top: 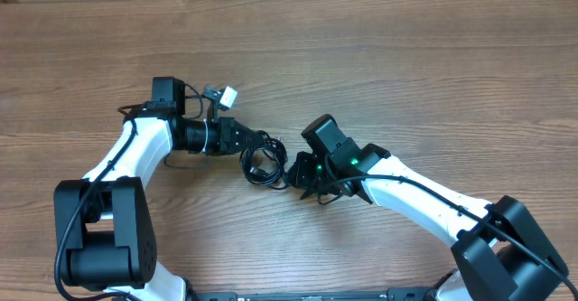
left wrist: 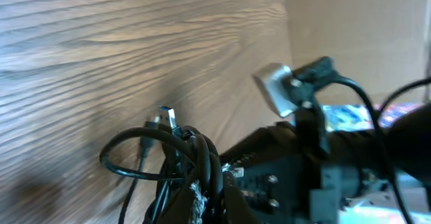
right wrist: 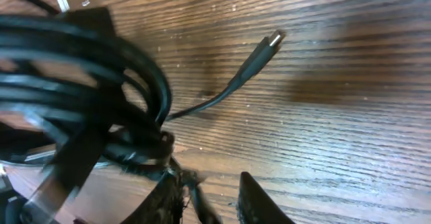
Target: Untangle cables
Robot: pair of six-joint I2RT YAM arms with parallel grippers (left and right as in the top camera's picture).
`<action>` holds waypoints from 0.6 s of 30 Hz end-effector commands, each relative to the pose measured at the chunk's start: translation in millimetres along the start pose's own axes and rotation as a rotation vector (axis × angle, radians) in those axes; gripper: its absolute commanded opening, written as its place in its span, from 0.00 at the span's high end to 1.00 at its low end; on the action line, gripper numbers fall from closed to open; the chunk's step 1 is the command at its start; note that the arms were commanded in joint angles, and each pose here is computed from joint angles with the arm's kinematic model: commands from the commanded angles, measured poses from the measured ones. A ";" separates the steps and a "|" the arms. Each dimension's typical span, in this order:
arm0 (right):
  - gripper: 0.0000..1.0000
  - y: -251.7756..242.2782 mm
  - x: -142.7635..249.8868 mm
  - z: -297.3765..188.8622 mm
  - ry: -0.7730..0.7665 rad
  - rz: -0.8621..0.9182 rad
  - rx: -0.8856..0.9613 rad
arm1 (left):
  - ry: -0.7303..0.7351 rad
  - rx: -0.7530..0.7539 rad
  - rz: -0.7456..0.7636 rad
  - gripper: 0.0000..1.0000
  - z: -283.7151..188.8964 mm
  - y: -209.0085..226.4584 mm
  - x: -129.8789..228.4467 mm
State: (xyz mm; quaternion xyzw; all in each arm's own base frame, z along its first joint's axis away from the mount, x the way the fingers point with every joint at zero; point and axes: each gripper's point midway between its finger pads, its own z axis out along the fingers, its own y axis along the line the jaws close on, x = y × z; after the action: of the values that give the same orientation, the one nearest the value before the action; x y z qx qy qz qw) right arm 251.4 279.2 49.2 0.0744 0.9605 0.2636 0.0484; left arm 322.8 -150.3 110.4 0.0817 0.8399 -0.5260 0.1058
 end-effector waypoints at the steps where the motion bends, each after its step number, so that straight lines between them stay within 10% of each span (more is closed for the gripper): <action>1: 0.78 0.8 -2.7 -3.8 -0.019 0.058 0.004 | -0.031 0.118 0.065 0.96 -7.1 -18.9 -5.8; 10: 0.81 -22.3 12.5 3.6 0.016 0.236 0.059 | -0.085 0.144 0.052 0.96 -26.2 -15.6 -10.2; 18: 0.64 -15.6 7.7 3.9 0.001 0.218 0.029 | -0.084 0.144 0.058 0.96 -25.9 -15.9 -9.9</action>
State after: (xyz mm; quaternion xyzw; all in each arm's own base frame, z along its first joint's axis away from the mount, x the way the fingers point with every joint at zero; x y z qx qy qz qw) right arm 240.3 268.2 33.5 0.1764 0.9525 0.2481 0.0102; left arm 325.1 -131.2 127.8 0.0773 0.8086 -0.5667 0.1380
